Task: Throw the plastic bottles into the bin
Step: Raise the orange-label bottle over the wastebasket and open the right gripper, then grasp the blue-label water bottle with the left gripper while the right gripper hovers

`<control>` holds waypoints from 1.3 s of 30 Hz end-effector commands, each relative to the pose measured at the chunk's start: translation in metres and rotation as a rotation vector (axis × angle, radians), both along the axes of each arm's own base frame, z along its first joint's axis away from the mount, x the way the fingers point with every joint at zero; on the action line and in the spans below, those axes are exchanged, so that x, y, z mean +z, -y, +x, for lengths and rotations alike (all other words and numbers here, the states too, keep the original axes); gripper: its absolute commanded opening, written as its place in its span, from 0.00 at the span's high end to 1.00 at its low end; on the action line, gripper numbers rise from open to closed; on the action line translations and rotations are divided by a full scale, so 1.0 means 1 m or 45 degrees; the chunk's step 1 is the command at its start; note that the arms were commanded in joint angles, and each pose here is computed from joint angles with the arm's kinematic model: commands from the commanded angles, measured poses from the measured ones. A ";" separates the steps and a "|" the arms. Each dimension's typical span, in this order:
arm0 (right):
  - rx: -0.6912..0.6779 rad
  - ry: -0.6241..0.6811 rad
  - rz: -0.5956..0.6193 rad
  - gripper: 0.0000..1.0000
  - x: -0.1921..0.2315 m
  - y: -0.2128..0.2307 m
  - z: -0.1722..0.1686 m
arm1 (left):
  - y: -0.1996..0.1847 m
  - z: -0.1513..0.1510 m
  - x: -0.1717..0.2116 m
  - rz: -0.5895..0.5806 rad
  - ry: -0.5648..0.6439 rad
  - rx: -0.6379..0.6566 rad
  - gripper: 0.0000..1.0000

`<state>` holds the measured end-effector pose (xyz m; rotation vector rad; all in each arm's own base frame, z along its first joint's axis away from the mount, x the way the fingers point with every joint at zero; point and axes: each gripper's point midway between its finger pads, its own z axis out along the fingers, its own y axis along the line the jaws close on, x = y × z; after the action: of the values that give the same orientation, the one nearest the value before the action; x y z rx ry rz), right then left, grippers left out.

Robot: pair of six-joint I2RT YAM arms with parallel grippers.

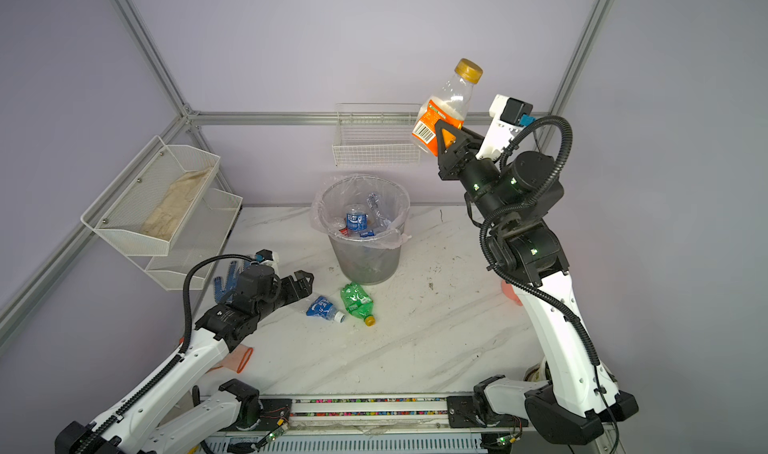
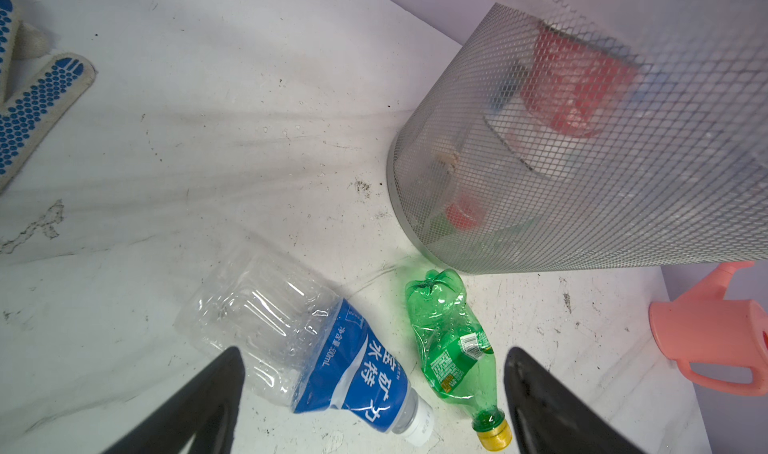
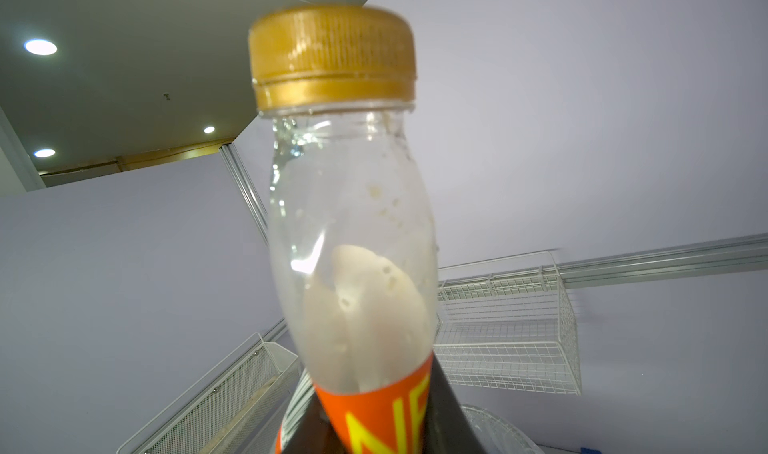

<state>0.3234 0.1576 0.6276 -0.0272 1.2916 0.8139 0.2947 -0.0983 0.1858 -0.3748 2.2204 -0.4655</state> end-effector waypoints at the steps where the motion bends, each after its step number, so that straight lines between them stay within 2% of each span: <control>1: 0.027 0.000 -0.052 1.00 0.000 -0.011 0.006 | 0.002 0.002 0.002 -0.011 0.022 -0.020 0.05; 6: 0.082 -0.129 -0.142 1.00 -0.029 -0.050 0.041 | 0.004 0.002 0.004 -0.016 0.026 -0.030 0.05; 10: 0.098 -0.342 -0.337 1.00 -0.088 -0.101 0.081 | 0.004 0.001 0.004 -0.016 0.024 -0.031 0.05; 12: 0.120 -0.468 -0.426 0.94 -0.126 -0.120 0.098 | 0.003 0.000 0.004 -0.014 0.023 -0.027 0.05; 13: 0.133 -0.531 -0.472 0.86 -0.148 -0.128 0.105 | 0.002 -0.001 0.005 -0.013 0.025 -0.024 0.05; 15: 0.101 -0.611 -0.521 0.56 -0.174 -0.130 0.115 | -0.001 -0.004 0.006 -0.005 0.029 -0.016 0.05; 17: 0.019 -0.602 -0.514 0.16 -0.170 -0.117 0.116 | -0.004 -0.007 0.008 0.005 0.035 -0.013 0.05; 18: -0.005 -0.574 -0.493 0.03 -0.161 -0.111 0.112 | -0.005 -0.008 0.009 0.012 0.039 -0.012 0.05; 20: -0.056 -0.476 -0.423 0.02 -0.132 -0.094 0.098 | -0.007 -0.010 0.009 0.022 0.038 -0.002 0.05; 23: -0.092 -0.432 -0.388 0.02 -0.113 -0.081 0.085 | -0.009 -0.011 0.007 0.024 0.035 0.003 0.05; 27: -0.072 -0.433 -0.372 0.02 -0.109 -0.078 0.077 | -0.007 -0.012 0.001 0.012 0.000 0.002 0.04; 30: -0.080 -0.421 -0.345 0.03 -0.105 -0.071 0.069 | -0.007 -0.014 -0.008 0.006 -0.054 0.018 0.00; 39: -0.083 -0.433 -0.328 0.03 -0.114 -0.061 0.054 | 0.006 -0.018 -0.058 -0.033 -0.325 0.008 0.00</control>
<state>0.3773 0.2219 0.5167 -0.0714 1.7054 0.6164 0.2821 -0.1016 0.1441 -0.4201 2.4027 -0.4394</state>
